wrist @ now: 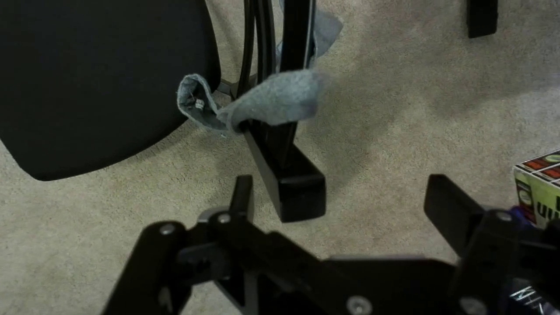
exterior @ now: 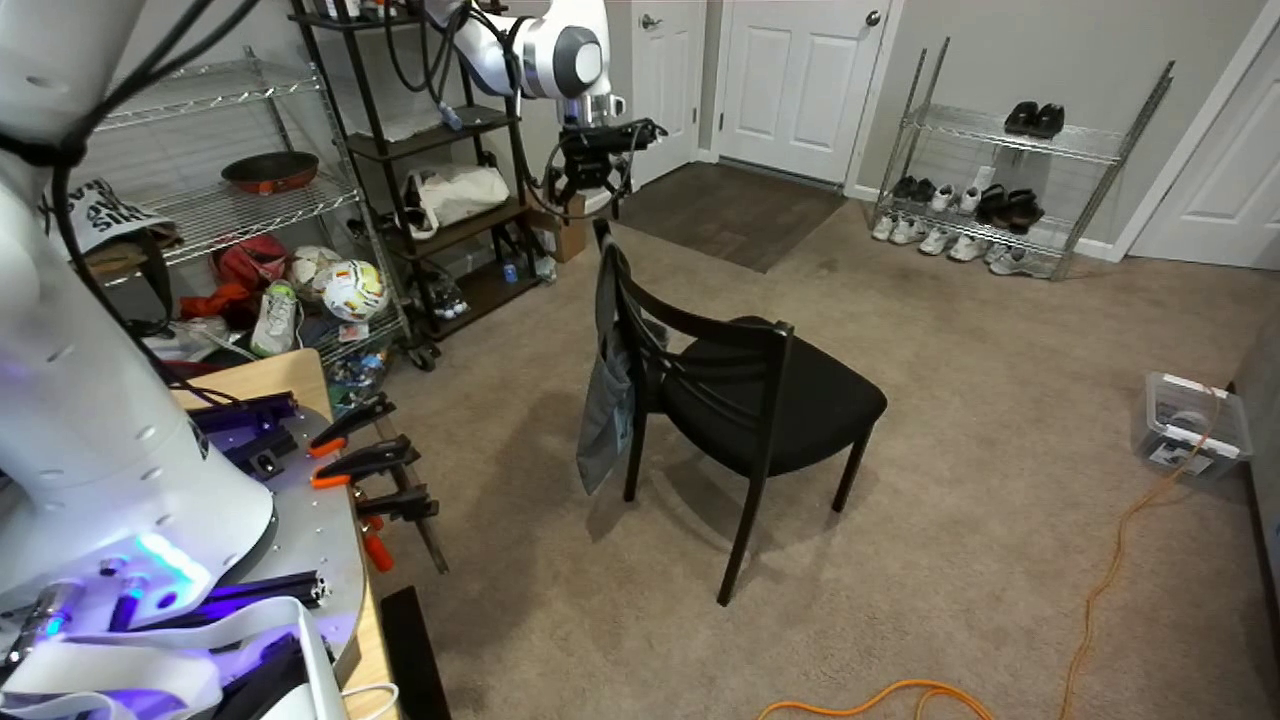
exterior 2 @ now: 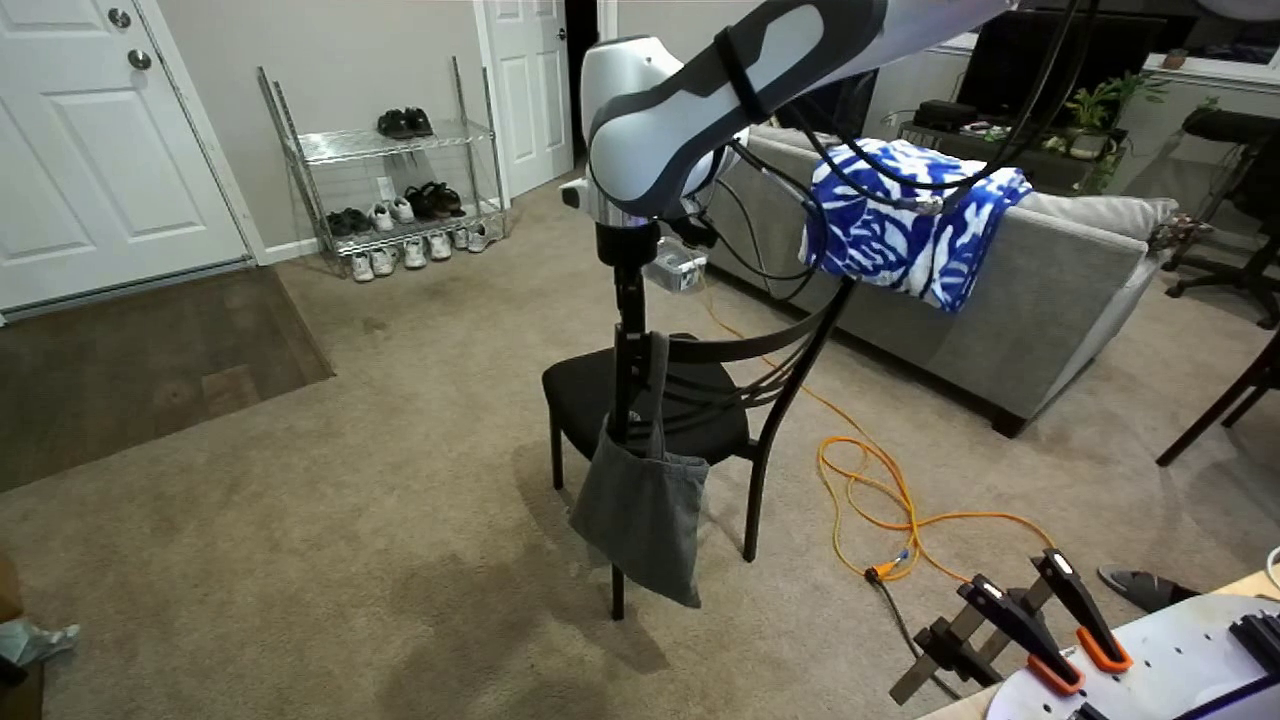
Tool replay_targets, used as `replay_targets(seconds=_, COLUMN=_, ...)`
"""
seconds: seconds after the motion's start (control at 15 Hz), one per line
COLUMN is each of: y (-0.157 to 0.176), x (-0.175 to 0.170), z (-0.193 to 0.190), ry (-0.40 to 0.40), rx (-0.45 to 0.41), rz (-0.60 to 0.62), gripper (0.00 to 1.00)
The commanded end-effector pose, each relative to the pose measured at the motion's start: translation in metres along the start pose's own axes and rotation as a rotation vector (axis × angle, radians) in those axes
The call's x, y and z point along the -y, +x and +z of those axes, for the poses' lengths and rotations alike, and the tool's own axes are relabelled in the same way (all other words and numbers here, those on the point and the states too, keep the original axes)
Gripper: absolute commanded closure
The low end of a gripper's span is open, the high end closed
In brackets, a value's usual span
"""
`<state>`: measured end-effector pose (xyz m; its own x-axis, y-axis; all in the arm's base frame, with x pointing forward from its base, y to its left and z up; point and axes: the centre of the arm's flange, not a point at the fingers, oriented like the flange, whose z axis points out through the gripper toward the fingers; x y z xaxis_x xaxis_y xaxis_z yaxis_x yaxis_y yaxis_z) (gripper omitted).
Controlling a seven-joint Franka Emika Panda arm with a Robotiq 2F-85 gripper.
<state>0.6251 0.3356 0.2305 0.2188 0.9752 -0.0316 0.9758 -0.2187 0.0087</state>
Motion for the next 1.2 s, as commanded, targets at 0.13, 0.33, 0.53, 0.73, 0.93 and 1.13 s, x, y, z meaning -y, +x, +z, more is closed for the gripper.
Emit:
replay_targets(seconds=0.13, y=-0.033, x=0.023, z=-0.025, ry=0.037, rx=0.035, rz=0.011, gripper=0.0)
replay_targets(seconds=0.33, y=-0.043, x=0.026, z=-0.021, ry=0.056, rx=0.052, rz=0.018, gripper=0.0)
replay_targets(seconds=0.53, y=-0.046, x=0.023, z=-0.007, ry=0.081, rx=0.055, rz=0.022, gripper=0.0)
replay_targets(seconds=0.73, y=-0.049, x=0.016, z=0.007, ry=0.105, rx=0.051, rz=0.033, gripper=0.0)
replay_targets(seconds=0.93, y=-0.052, x=0.014, z=0.011, ry=0.108, rx=0.055, rz=0.037, gripper=0.0)
replay_targets(seconds=1.13, y=-0.052, x=0.014, z=0.007, ry=0.063, rx=0.041, rz=0.028, gripper=0.0)
